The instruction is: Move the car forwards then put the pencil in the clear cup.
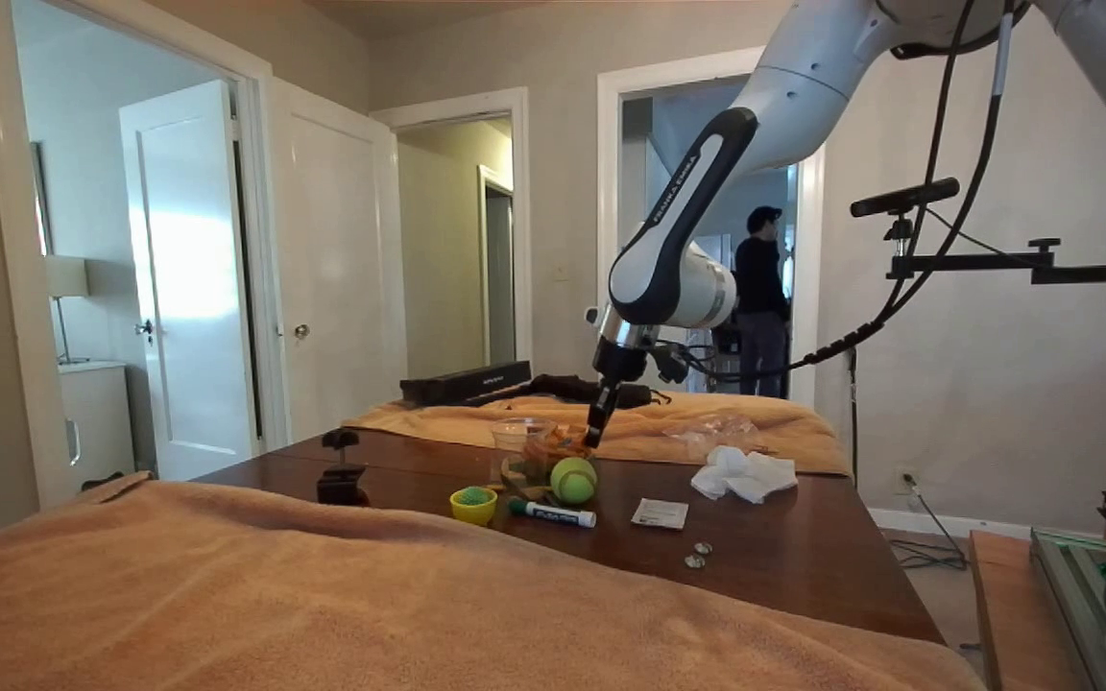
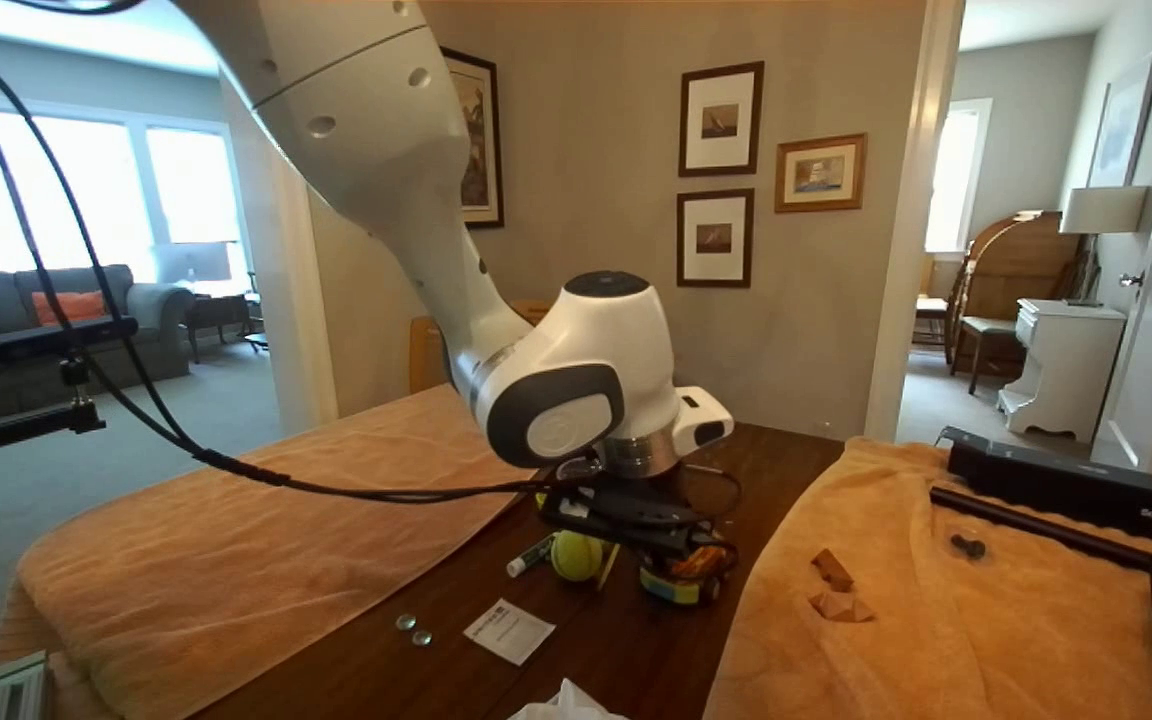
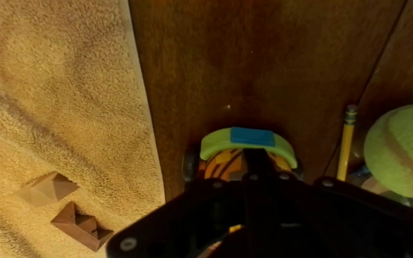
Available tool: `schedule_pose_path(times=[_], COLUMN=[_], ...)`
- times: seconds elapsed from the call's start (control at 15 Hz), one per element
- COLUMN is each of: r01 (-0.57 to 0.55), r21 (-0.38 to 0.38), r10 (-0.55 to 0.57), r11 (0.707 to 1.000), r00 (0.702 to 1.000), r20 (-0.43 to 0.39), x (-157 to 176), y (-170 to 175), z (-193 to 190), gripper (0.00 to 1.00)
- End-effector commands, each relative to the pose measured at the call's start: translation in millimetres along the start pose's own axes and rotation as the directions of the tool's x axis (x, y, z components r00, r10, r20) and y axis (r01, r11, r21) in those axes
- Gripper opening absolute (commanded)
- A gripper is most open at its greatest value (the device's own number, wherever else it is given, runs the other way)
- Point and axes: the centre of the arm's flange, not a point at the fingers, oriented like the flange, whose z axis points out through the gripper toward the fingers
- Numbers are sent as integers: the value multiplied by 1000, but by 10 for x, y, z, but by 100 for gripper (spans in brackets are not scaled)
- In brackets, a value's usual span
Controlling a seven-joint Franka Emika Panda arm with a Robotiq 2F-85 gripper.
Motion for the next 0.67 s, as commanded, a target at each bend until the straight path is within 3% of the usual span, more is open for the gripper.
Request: schedule_pose_path(times=[0.0, 0.6], r01=[12, 115], r21=[40, 18], r10=[-10, -111], r11=[999, 993], r00=[998, 984], r20=[-54, -138], x=[155, 613], y=[92, 78], z=[208, 266], gripper=[0, 0])
